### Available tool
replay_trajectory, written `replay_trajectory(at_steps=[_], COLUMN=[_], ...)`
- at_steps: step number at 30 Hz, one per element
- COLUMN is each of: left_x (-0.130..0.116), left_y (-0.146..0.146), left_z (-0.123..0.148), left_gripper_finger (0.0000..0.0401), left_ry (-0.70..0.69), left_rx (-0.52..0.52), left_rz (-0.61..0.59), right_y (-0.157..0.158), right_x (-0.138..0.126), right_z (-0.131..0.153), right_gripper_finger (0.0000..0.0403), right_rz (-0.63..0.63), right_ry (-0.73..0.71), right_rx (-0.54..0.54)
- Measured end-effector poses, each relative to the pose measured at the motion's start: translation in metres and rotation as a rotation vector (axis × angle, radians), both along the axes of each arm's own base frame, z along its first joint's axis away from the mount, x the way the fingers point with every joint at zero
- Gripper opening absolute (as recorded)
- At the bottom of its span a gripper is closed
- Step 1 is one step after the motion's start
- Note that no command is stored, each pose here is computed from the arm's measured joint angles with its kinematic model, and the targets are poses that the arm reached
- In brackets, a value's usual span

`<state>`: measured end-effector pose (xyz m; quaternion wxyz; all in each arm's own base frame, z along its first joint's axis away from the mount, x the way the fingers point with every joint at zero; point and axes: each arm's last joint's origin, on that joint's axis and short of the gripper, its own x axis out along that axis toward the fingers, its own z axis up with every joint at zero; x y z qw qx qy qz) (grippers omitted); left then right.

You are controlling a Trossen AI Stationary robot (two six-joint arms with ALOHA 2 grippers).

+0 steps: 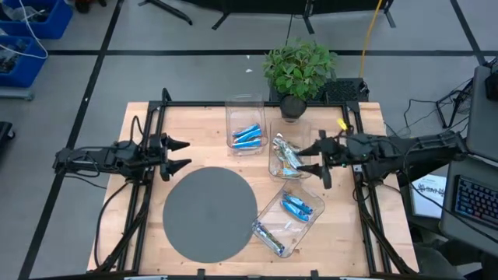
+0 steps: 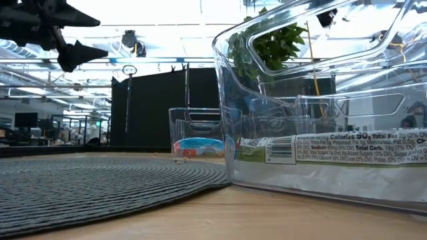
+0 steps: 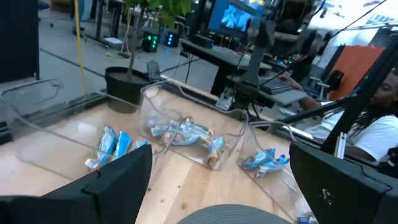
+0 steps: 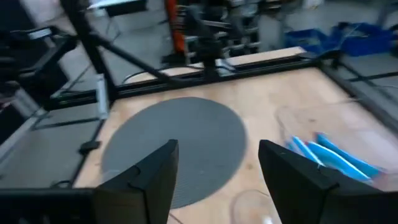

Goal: Pick and place Granola Bars by type
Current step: Return to Home Position

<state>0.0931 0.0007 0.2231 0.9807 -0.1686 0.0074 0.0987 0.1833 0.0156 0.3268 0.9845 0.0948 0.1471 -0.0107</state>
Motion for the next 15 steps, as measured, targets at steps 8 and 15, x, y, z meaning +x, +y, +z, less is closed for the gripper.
replay_trajectory(at_steps=[8,15], left_x=[-0.003,-0.001], left_y=[0.0,0.0], left_z=[-0.004,-0.017], left_gripper_finger=[0.038,0.0376], left_ry=[0.046,0.074], left_rx=[0.068,0.087], left_rz=[-0.011,-0.011], right_y=[0.006,0.007], right_x=[-0.036,-0.053], right_z=[-0.054,-0.084], right_gripper_finger=[0.0216,0.0213], right_rz=[-0.12,-0.119], right_ry=[-0.022,-0.05], right_rx=[-0.035,-0.08])
